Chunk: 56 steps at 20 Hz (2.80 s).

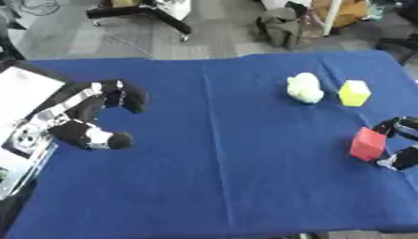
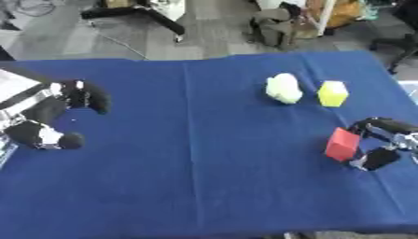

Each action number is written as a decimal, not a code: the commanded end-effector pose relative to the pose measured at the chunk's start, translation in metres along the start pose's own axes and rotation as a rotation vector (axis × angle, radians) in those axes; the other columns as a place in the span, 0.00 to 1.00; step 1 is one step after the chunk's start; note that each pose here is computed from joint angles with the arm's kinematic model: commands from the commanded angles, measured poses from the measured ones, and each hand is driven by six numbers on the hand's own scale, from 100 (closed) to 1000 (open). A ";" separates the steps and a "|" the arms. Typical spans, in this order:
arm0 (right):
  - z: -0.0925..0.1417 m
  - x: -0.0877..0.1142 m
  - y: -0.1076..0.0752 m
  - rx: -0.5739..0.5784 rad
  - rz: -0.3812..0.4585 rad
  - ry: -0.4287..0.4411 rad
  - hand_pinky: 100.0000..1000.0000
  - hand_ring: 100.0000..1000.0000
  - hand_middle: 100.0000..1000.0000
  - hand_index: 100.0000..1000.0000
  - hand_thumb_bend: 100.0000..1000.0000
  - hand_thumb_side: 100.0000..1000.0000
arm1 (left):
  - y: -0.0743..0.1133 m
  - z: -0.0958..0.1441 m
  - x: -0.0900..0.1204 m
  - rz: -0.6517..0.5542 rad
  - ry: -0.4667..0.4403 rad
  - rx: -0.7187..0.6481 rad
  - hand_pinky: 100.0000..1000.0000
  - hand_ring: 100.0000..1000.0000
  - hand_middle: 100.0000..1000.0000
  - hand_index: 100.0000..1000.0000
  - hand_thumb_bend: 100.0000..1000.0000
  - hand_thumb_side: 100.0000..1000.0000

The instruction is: Pick up the objects with one hand, pass them to the other hand, and then place them into the box on the other side of the table.

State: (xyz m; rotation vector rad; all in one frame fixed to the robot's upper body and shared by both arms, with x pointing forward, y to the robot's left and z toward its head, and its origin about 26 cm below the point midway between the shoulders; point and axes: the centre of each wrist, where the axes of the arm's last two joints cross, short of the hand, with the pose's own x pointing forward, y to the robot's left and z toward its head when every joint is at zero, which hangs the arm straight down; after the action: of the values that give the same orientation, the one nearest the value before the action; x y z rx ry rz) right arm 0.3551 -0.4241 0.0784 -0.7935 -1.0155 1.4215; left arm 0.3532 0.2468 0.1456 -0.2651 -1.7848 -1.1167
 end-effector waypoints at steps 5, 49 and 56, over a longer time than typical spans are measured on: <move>0.000 -0.002 -0.014 -0.108 0.034 0.014 0.78 0.70 0.61 0.75 0.33 0.26 | 0.007 0.001 0.005 -0.023 -0.009 0.012 0.68 0.63 0.61 0.74 0.77 0.43; 0.058 0.316 -0.086 -0.938 0.152 -1.226 0.67 0.49 0.36 0.45 0.03 0.06 | 0.010 -0.012 -0.006 0.039 0.061 0.027 0.65 0.59 0.58 0.73 0.77 0.48; 0.057 0.324 -0.084 -0.947 0.164 -1.255 0.66 0.49 0.36 0.45 0.03 0.05 | 0.008 -0.019 0.004 0.082 -0.001 -0.050 0.65 0.59 0.59 0.73 0.79 0.49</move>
State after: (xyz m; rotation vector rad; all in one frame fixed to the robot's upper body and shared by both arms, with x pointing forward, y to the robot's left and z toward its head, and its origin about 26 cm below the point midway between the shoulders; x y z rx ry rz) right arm 0.3017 -0.1166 0.1987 -0.5386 -2.7269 1.5211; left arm 0.3679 0.2354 0.1423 -0.3609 -1.7076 -1.0757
